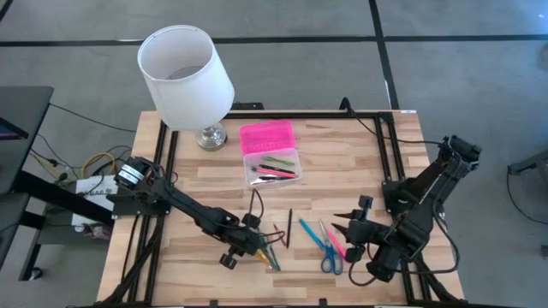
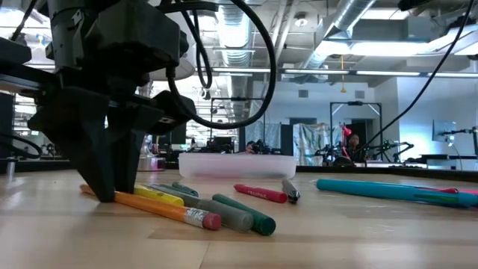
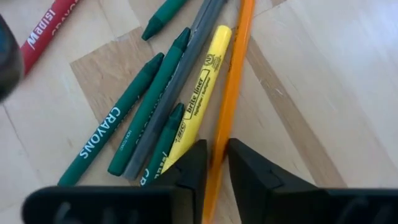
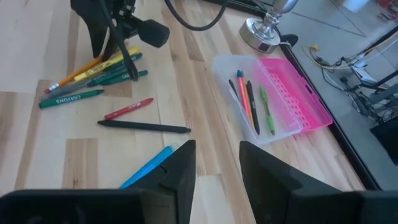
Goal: Pick & place school supplies into a supply box
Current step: Put the orange pencil into the pink supply box
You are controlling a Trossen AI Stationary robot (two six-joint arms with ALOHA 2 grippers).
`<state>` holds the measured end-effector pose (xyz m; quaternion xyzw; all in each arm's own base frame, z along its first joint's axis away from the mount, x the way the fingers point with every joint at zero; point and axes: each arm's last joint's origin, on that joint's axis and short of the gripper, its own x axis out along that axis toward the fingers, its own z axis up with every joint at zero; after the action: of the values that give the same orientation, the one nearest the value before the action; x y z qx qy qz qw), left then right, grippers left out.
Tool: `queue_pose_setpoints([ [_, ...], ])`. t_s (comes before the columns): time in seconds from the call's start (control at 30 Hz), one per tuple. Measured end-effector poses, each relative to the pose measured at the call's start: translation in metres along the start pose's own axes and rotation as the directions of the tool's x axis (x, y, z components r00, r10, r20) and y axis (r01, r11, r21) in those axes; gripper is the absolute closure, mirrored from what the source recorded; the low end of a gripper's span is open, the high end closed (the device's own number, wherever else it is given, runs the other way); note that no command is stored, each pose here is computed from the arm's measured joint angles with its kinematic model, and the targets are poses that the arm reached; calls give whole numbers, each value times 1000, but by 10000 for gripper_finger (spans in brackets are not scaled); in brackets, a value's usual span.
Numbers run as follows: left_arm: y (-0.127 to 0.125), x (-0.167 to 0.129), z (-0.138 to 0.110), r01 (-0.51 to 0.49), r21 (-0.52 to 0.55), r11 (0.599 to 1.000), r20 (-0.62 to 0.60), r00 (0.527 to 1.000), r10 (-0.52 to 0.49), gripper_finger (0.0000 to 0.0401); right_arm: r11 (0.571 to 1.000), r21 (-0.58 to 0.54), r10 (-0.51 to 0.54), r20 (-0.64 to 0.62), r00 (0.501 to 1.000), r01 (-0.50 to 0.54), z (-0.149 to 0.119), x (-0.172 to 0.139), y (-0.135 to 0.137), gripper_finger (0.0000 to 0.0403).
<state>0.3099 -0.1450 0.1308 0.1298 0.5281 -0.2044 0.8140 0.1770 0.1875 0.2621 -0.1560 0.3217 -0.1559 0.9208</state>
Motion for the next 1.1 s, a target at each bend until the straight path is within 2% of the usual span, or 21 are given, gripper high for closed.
queue_pose_setpoints([
  [0.2,0,-2,0,9,-14,1000,-59,998,-10,367,1000,4,-8,-4,1000,8,-4,6,1,285],
  [0.47,-3,-5,-9,30,-122,992,-164,985,-50,380,1000,11,-12,-9,1000,12,-4,8,0,285],
  [0.8,-12,-8,-22,-9,-229,973,-304,951,-63,375,1000,13,-11,-8,1000,11,-4,8,0,285],
  [1.1,-18,-12,-30,-71,-329,942,-382,922,-64,374,1000,15,-10,-8,1000,10,-4,8,0,285],
])
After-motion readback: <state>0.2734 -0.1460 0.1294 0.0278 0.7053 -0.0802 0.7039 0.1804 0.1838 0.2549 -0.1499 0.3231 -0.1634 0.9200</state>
